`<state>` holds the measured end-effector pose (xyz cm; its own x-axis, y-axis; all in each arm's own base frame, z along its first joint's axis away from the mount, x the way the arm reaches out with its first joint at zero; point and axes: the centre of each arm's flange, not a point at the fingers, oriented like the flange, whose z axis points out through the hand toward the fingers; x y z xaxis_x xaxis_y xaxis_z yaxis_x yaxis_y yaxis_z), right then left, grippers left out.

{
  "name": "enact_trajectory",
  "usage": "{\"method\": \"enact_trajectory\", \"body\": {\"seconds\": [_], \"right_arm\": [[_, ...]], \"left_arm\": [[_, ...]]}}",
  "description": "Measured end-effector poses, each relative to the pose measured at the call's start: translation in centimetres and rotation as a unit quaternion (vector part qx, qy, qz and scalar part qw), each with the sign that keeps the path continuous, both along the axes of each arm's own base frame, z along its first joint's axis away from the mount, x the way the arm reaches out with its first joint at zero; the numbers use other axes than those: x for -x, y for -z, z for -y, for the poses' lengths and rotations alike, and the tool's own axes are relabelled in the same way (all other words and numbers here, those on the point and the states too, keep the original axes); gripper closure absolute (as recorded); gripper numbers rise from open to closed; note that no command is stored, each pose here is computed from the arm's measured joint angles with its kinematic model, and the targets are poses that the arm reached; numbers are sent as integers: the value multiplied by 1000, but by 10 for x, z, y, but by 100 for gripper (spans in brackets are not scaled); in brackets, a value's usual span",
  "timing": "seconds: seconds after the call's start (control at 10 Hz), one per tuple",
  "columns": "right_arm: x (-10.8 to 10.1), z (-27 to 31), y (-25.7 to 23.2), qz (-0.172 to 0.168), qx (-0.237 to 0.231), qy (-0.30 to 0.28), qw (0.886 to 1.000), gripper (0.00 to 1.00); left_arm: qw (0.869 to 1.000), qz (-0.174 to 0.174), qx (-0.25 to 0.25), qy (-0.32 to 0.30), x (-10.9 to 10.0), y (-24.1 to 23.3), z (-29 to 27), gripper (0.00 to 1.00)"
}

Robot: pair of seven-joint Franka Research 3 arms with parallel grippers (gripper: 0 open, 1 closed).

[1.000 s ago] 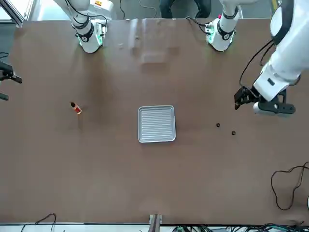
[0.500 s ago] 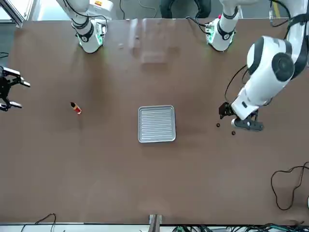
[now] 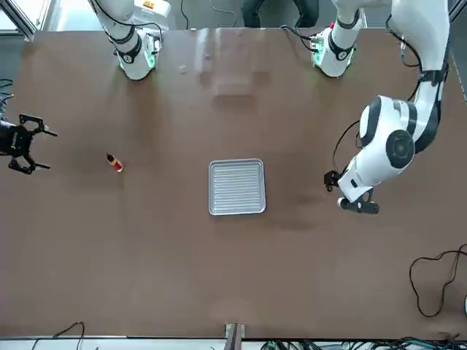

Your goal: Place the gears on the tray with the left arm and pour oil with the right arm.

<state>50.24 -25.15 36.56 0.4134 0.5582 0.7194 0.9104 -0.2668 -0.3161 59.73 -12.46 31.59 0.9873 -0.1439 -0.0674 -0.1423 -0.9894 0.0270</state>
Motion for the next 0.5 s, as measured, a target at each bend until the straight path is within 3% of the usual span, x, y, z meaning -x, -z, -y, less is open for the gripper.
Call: {"method": "enact_trajectory", "body": {"seconds": [0.5], "right_arm": [[26,-1,110,82,-115,-47,989,3]], "left_arm": [[999,25,-29,-14,28,73,-3,1]]}}
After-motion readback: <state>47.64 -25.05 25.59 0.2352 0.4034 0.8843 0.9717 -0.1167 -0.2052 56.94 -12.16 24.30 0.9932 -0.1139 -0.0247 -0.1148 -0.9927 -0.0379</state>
